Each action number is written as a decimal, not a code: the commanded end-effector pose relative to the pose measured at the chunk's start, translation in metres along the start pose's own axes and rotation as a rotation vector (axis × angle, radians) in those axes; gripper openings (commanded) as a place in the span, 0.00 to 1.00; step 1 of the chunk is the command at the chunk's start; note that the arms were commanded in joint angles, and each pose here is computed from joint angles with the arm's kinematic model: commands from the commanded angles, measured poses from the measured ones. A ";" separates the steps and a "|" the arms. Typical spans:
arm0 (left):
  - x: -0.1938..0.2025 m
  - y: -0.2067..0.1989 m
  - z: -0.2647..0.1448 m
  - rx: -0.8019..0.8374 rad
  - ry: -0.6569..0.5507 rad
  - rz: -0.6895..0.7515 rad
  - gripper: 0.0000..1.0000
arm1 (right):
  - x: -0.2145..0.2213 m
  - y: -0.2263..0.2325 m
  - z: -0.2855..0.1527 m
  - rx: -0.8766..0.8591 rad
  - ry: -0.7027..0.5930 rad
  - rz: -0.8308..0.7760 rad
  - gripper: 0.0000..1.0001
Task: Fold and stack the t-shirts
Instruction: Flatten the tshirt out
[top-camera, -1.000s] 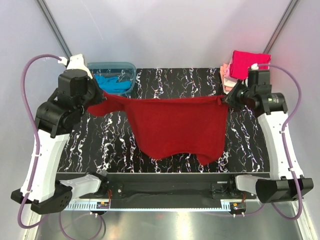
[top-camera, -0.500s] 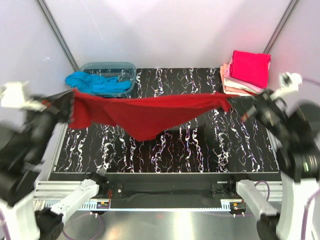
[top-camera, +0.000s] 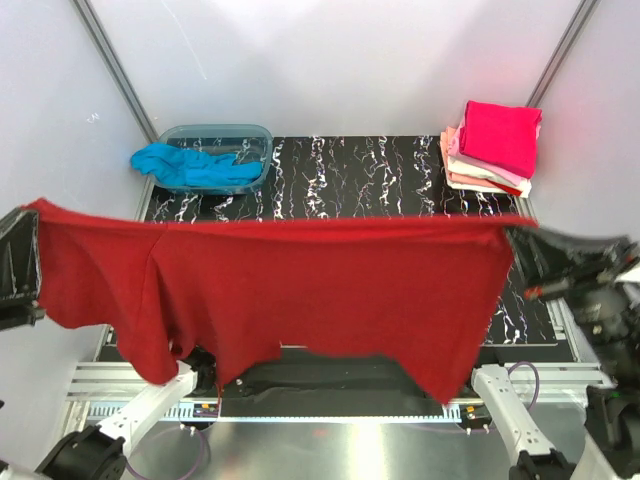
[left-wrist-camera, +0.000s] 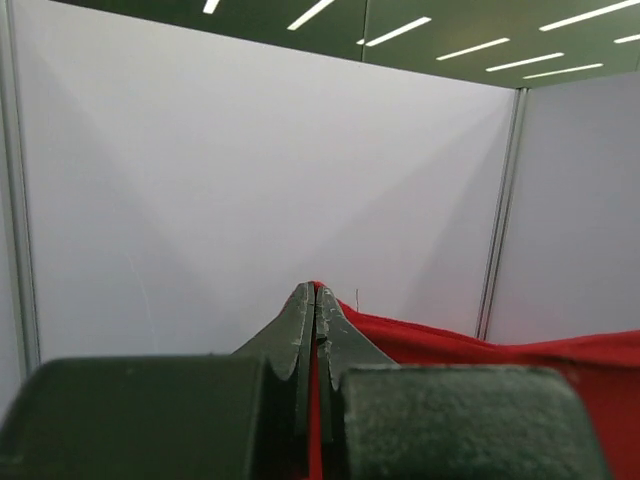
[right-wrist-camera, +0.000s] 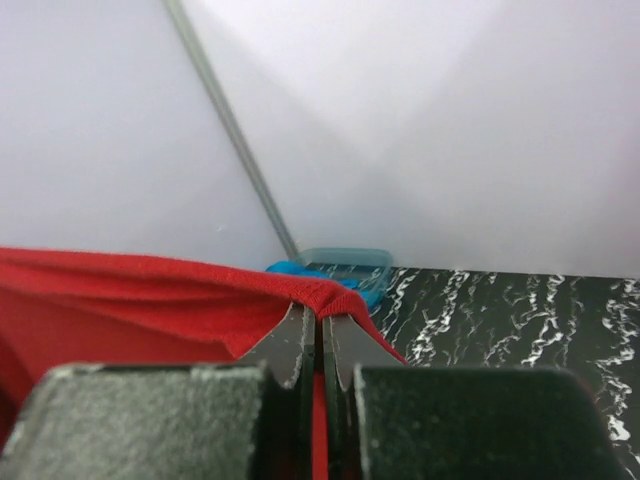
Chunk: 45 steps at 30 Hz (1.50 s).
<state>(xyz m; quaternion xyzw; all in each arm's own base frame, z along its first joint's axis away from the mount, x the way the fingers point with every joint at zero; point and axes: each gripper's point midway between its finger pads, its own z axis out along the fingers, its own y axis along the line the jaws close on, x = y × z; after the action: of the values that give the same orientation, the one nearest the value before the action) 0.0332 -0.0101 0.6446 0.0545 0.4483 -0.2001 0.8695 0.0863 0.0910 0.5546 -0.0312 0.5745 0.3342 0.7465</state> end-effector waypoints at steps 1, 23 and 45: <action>0.025 0.010 0.049 -0.044 0.075 0.077 0.00 | -0.005 -0.065 0.040 0.284 0.037 0.008 0.00; 0.490 0.110 0.156 -0.314 1.207 -0.035 0.81 | 0.268 -0.318 0.144 0.933 0.762 0.344 1.00; 0.598 0.098 -0.056 -0.562 1.572 -0.216 0.71 | 0.435 -0.261 0.135 0.664 1.193 0.365 1.00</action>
<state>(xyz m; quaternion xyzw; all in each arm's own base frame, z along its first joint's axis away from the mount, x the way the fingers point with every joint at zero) 0.3132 -0.0846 0.1168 -0.0620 0.9714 -0.0715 0.2179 0.3599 0.1497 0.1207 0.1370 0.9560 0.1936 0.1729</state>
